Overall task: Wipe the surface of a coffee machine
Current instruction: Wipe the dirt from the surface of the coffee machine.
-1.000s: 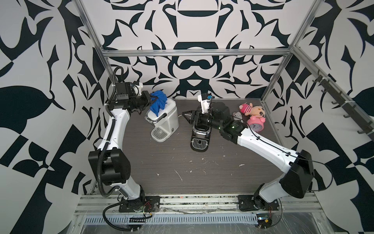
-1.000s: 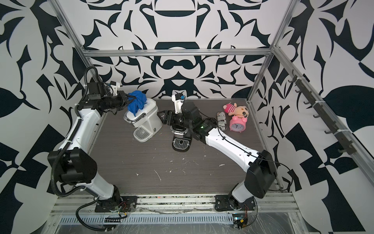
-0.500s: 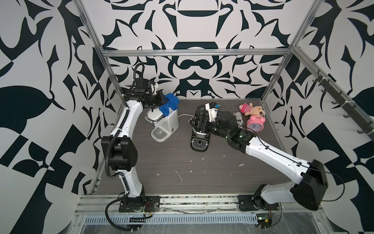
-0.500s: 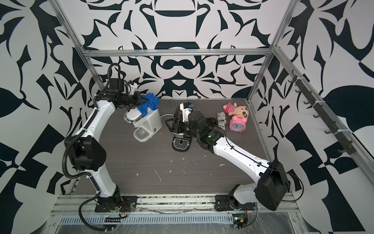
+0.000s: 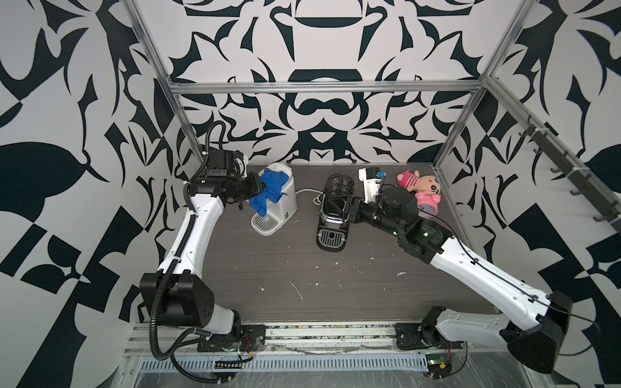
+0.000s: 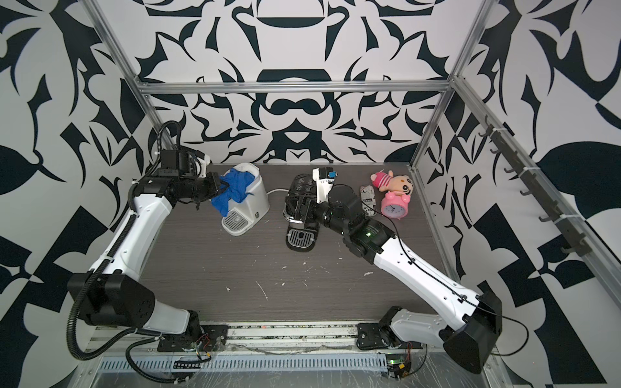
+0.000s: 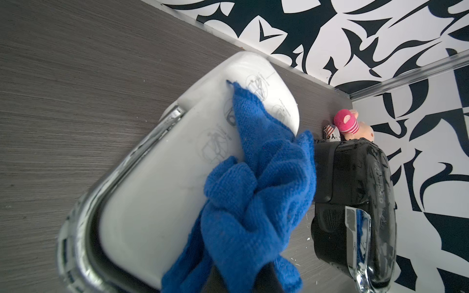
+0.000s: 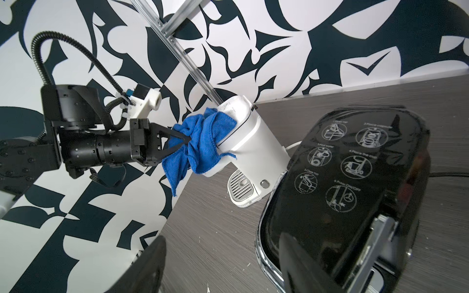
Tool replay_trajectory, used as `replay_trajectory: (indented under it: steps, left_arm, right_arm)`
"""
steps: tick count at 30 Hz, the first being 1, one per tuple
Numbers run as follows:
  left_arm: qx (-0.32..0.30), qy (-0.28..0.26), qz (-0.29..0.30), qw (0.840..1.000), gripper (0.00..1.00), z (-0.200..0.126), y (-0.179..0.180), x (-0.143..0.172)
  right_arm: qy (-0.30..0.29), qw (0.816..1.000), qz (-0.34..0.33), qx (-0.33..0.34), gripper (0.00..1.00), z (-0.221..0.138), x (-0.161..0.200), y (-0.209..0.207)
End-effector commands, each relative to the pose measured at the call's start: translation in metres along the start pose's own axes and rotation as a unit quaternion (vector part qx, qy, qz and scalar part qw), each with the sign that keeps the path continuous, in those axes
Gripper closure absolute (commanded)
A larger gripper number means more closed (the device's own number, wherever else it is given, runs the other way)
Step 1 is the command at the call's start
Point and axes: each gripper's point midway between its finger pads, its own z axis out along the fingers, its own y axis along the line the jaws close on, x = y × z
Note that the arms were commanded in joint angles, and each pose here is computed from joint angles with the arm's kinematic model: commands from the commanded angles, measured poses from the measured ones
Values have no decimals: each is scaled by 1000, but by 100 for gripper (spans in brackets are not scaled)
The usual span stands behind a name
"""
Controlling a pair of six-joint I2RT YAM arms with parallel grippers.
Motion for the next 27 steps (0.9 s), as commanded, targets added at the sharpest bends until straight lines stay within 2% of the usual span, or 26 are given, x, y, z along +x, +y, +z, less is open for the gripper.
replay_trajectory:
  steps: [1,4,6,10,12,15,18,22,27]
  left_arm:
    - [-5,29,-8,1000,100,20,-5,-8]
    - [-18,44,14,999,100,38,-14,-21]
    - [-44,53,41,997,100,46,-10,-26]
    - [-80,61,56,993,100,45,10,-30]
    - [-88,57,49,993,100,40,22,-28]
    - [-85,51,23,995,100,29,42,-24]
    - [-84,34,1,996,100,8,52,-21]
    - [-82,35,-14,996,100,-3,53,1]
    - [-45,50,-29,997,100,-5,34,40]
  right_arm:
    - [-22,1000,-7,-10,28,-7,-16,13]
    - [-22,1000,6,-11,29,-3,-13,11]
    - [-19,1000,6,-13,30,-1,-13,13]
    - [-12,1000,-3,-9,31,0,-16,18]
    - [-17,1000,-6,-3,30,-2,-20,18]
    - [-25,1000,-13,-3,41,-3,-24,18]
    - [-23,1000,-20,-1,43,-1,-27,21]
    - [-11,1000,-24,-8,42,5,-29,28]
    - [-7,1000,-17,-17,42,6,-27,31]
